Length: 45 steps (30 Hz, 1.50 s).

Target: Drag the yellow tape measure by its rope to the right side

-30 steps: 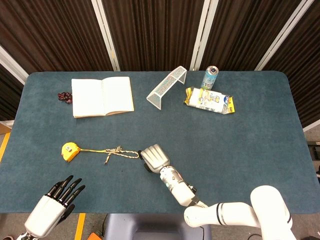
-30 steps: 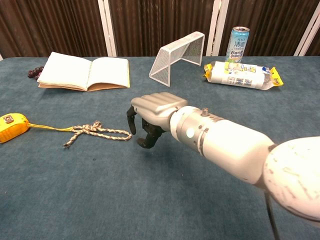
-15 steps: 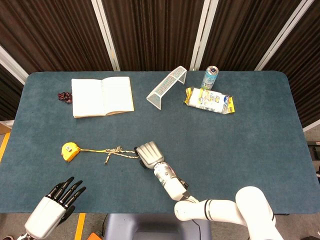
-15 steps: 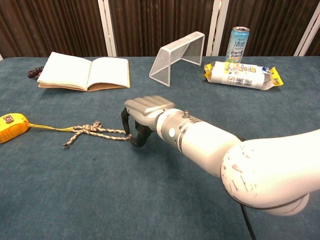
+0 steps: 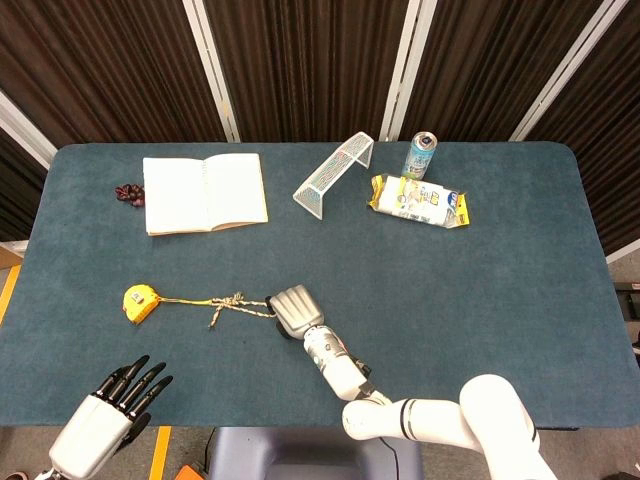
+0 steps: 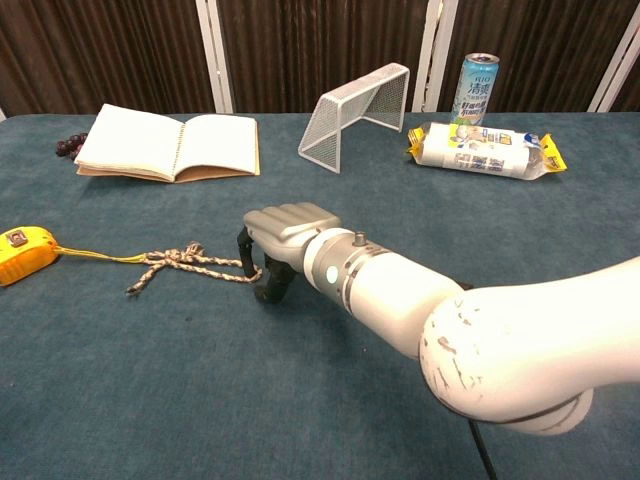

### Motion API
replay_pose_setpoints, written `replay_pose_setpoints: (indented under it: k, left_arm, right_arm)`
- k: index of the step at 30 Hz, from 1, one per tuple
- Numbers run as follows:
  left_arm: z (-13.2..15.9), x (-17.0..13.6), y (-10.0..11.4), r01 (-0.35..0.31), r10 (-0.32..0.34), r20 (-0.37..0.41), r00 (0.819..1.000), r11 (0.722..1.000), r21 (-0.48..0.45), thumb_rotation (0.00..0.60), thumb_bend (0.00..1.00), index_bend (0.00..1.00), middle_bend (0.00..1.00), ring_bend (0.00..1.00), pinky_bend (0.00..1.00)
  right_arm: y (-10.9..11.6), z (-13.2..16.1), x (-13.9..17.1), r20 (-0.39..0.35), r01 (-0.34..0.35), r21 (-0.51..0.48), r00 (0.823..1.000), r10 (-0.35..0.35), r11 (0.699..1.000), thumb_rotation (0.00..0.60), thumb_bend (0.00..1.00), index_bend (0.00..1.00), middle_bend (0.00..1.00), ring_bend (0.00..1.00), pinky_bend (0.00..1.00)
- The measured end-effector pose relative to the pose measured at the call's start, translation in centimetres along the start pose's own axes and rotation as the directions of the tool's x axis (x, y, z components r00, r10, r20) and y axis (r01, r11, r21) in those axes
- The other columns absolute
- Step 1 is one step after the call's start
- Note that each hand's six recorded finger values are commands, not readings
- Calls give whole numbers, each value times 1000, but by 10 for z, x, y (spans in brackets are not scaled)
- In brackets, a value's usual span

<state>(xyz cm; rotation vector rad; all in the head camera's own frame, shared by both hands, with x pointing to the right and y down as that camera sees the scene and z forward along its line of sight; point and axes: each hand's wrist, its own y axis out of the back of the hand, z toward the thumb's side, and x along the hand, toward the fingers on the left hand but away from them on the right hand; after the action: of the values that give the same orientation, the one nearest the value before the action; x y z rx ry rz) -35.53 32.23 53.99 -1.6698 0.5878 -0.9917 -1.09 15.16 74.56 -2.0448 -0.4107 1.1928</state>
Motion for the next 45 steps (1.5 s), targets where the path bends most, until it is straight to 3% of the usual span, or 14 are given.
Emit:
replay_pose_setpoints:
  k: [18,22,29,41,45]
  left_arm:
    - [0,-1,1,-5,5,8,1000,1000,0,600,369,169,138,68,296]
    - [0,-1,1,-5,5,7,1000,1000,0,600,369,169,139,69,296]
    - [0,-1,1,-5,5,8,1000,1000,1,600,369,169,139,69,296]
    - [0,-1,1,-4,4,8,1000,1000,3,600,369,169,139,68,296]
    - [0,0,-2,3,-3,9,1000,1000,16,600,368,169,139,68,296]
  right_arm:
    - [-6,-4,-2,26,-4,42,1000,3,999,600,493,537,1000,1000,1000]
    - [-5,-4,-2,29,5,56,1000,-7,998,600,498,640,1000,1000,1000]
    - [3,-8,-2,46,63,91,997,-68,994,600,499,957,1000,1000,1000]
    - [17,-25,6,65,108,92,991,-114,990,600,500,974,1000,1000,1000]
    - [35,-50,21,81,140,76,986,-146,987,600,500,974,1000,1000,1000]
